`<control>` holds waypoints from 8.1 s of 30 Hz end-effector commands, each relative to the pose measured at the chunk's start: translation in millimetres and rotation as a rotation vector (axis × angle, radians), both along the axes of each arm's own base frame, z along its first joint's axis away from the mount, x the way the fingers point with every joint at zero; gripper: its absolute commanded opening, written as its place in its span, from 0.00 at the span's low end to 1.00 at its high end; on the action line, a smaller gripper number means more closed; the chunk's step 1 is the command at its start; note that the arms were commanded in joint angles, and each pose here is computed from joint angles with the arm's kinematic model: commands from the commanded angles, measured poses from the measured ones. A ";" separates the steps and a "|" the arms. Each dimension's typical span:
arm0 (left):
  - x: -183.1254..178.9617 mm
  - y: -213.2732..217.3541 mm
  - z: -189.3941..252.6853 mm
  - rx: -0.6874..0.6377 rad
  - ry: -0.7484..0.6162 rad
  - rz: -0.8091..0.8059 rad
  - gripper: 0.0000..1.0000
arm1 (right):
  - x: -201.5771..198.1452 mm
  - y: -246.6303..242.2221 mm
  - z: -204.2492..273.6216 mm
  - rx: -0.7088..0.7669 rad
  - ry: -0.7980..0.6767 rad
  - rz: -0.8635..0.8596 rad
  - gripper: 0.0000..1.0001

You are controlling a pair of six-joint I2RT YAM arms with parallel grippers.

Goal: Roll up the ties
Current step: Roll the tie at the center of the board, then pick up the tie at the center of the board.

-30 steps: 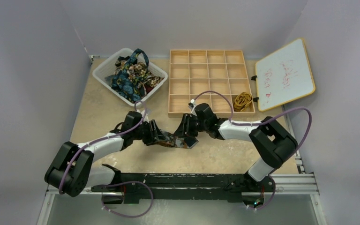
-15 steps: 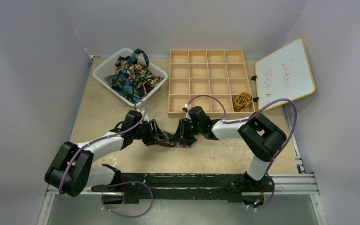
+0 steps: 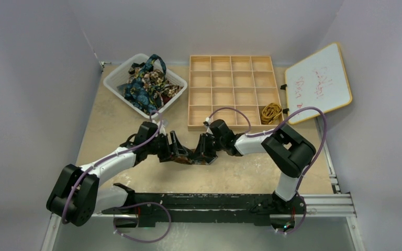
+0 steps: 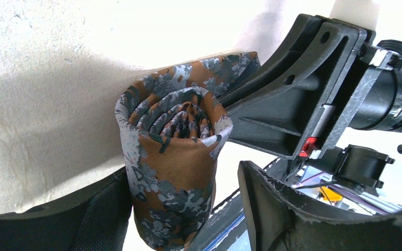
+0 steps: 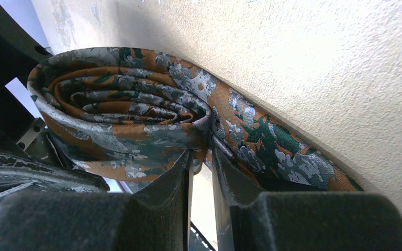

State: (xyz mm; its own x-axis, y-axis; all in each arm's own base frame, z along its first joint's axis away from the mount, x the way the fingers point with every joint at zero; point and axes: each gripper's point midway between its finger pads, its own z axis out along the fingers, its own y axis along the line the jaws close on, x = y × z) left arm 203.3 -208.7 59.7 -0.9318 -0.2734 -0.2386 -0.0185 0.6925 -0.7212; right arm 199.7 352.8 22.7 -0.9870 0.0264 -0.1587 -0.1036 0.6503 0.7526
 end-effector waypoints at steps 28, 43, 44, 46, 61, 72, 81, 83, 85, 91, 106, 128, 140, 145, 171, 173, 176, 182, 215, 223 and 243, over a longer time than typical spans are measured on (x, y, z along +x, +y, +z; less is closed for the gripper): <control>9.1 -0.8 13.3 0.018 -0.084 -0.039 0.29 | 3.0 7.3 34.8 0.090 -0.035 0.006 0.31; 8.6 -0.4 15.4 0.020 -0.087 -0.043 0.31 | 5.5 11.5 22.7 0.083 -0.012 0.002 0.31; 9.1 -0.2 15.5 0.024 -0.088 -0.045 0.30 | 6.1 10.6 20.3 0.068 -0.010 0.001 0.31; 11.1 1.9 15.6 0.046 -0.089 -0.044 0.27 | 10.0 7.8 18.7 0.041 -0.024 -0.013 0.30; 27.2 11.8 13.0 0.247 -0.087 -0.028 0.23 | 41.0 -31.7 10.4 -0.228 -0.177 -0.128 0.31; 36.5 18.3 15.6 0.402 -0.085 0.019 0.23 | 8.4 -19.9 1.6 -0.198 -0.088 -0.052 0.26; 31.0 9.6 18.2 0.509 -0.136 -0.117 0.22 | -3.9 -20.6 5.7 -0.174 -0.074 -0.031 0.26; 30.5 8.1 18.8 0.526 -0.148 -0.147 0.23 | -4.1 -20.1 5.8 -0.175 -0.073 -0.026 0.26; 31.0 13.8 17.8 0.583 -0.147 -0.147 0.23 | -4.8 -19.4 7.0 -0.171 -0.071 -0.023 0.26; 32.3 12.9 14.9 0.706 -0.163 -0.128 0.23 | -8.0 -12.7 15.0 -0.112 -0.075 0.000 0.26; 16.1 -16.4 0.4 1.004 -0.213 -0.182 0.26 | 10.3 -63.4 42.5 -0.049 -0.084 -0.259 0.40; -2.9 -124.3 53.1 0.520 -0.262 -0.348 0.71 | 21.0 -107.2 37.0 0.013 -0.058 -0.359 0.51; 14.1 -42.0 91.5 0.287 -0.275 -0.184 0.84 | 32.4 -89.0 86.3 0.148 -0.217 -0.258 0.72; 21.0 -21.8 77.7 0.148 -0.243 -0.163 0.88 | 30.9 -75.8 86.6 0.194 -0.212 -0.181 0.76; 22.3 -22.0 11.7 -0.135 -0.132 -0.199 0.86 | 22.0 -66.7 15.2 0.112 -0.063 -0.073 0.50; 21.4 -22.8 7.1 -0.143 -0.120 -0.196 0.86 | 20.0 -67.7 12.4 0.109 -0.061 -0.070 0.50; 19.6 -25.7 2.9 -0.169 -0.098 -0.198 0.85 | 17.5 -67.5 13.1 0.120 -0.059 -0.063 0.50; 19.1 -28.5 4.0 -0.196 -0.091 -0.197 0.84 | 18.9 -65.4 34.2 0.153 -0.109 -0.045 0.59; 6.5 -31.3 -20.3 -0.239 -0.056 -0.238 0.80 | -5.6 -63.9 -9.7 0.071 0.009 -0.023 0.51; -1.1 -36.2 -15.4 -0.309 -0.057 -0.257 0.75 | -4.8 -63.6 -11.5 0.062 0.016 -0.025 0.49; -4.5 -55.0 -22.5 -0.354 -0.009 -0.246 0.52 | -6.8 -62.7 -12.1 0.071 0.014 -0.015 0.48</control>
State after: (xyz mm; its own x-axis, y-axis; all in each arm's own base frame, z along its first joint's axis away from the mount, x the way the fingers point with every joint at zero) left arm 200.7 -262.5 39.1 -0.9808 -0.1087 -0.1620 0.1087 0.3847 -0.9166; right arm 198.4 299.1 28.8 -0.9852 0.0505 -0.1638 -0.1121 0.5332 0.8386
